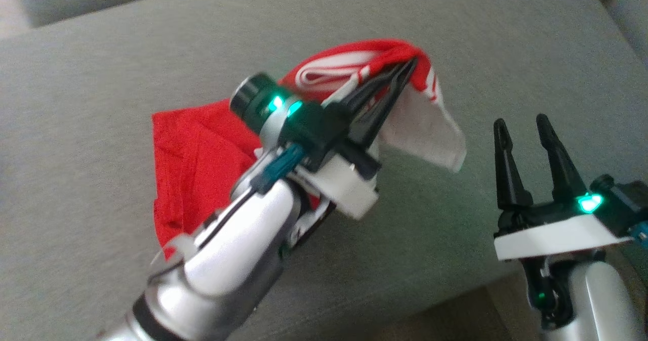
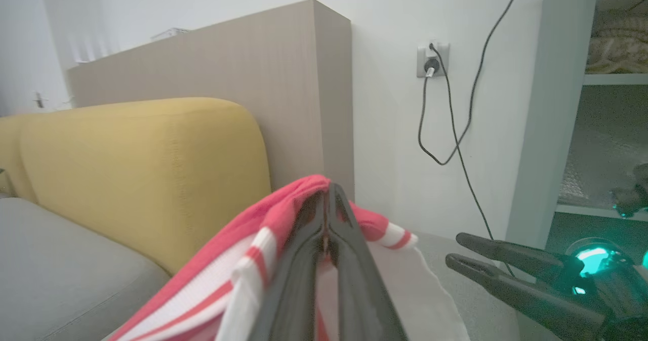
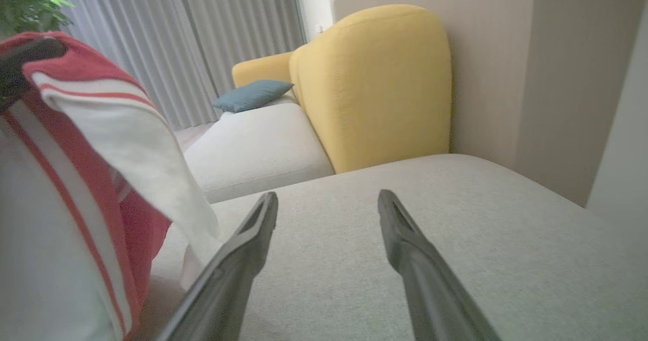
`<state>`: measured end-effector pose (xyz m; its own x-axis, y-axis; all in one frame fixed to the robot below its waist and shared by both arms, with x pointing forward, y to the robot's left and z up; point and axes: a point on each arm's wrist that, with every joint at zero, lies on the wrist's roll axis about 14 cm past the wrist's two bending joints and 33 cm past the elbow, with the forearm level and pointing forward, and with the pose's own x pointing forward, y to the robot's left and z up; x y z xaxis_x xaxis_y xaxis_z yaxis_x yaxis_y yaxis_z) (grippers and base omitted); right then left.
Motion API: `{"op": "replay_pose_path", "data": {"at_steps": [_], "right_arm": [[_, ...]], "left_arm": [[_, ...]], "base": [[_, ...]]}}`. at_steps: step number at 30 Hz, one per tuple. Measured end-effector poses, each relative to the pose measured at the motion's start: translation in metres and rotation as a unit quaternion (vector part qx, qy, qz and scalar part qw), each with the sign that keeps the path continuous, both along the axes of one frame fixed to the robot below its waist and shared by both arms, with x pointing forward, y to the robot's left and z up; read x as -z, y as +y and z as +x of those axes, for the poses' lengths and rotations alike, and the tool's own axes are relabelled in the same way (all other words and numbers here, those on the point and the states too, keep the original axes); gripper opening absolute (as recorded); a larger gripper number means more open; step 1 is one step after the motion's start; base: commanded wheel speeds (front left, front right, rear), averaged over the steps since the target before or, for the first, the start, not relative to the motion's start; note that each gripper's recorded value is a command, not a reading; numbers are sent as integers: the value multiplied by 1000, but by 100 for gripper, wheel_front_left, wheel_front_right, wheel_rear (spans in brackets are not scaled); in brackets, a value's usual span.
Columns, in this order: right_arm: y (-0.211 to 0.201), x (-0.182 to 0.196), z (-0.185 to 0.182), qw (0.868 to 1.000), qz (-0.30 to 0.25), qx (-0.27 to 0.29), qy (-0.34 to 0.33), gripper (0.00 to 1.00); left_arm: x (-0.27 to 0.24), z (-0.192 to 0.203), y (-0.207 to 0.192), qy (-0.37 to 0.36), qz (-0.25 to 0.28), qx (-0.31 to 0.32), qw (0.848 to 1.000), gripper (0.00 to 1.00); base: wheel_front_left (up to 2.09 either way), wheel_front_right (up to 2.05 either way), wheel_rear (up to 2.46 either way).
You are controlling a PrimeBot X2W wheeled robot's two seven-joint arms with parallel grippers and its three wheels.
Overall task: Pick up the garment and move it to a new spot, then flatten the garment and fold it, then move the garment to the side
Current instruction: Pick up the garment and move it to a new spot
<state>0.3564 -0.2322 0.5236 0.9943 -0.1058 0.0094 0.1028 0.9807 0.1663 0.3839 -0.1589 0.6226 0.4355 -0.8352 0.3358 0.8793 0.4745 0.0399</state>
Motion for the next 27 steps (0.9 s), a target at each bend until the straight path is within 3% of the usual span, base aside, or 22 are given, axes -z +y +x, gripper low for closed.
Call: {"op": "replay_pose_path", "data": {"at_steps": [6, 13, 14, 15, 16, 22, 27], "right_arm": [[-21, 16, -1, 999, 4, 36, 16, 100], [-32, 43, 2, 997, 2, 57, 50, 100], [-31, 45, 4, 997, 3, 55, 52, 100], [-30, 47, 6, 997, 4, 52, 53, 100], [-28, 47, 8, 997, 5, 48, 52, 100], [-15, 42, 16, 999, 4, 24, 41, 100], [3, 33, 27, 999, -3, -9, 32, 100]], "left_arm": [[62, 30, -39, 59, 63, 23, 996, 0], [170, 31, -49, 157, 175, 55, 971, 0], [176, 30, -48, 163, 183, 58, 968, 5], [177, 31, -47, 165, 180, 58, 968, 42], [174, 30, -46, 163, 173, 59, 970, 98], [140, 32, -27, 129, 110, 30, 985, 100], [134, 42, 24, 140, 87, -63, 984, 100]], "base": [[0, 0, 0], [0, 0, 0], [0, 0, 0], [0, 0, 0], [0, 0, 0], [0, 0, 0], [0, 0, 0]]}}
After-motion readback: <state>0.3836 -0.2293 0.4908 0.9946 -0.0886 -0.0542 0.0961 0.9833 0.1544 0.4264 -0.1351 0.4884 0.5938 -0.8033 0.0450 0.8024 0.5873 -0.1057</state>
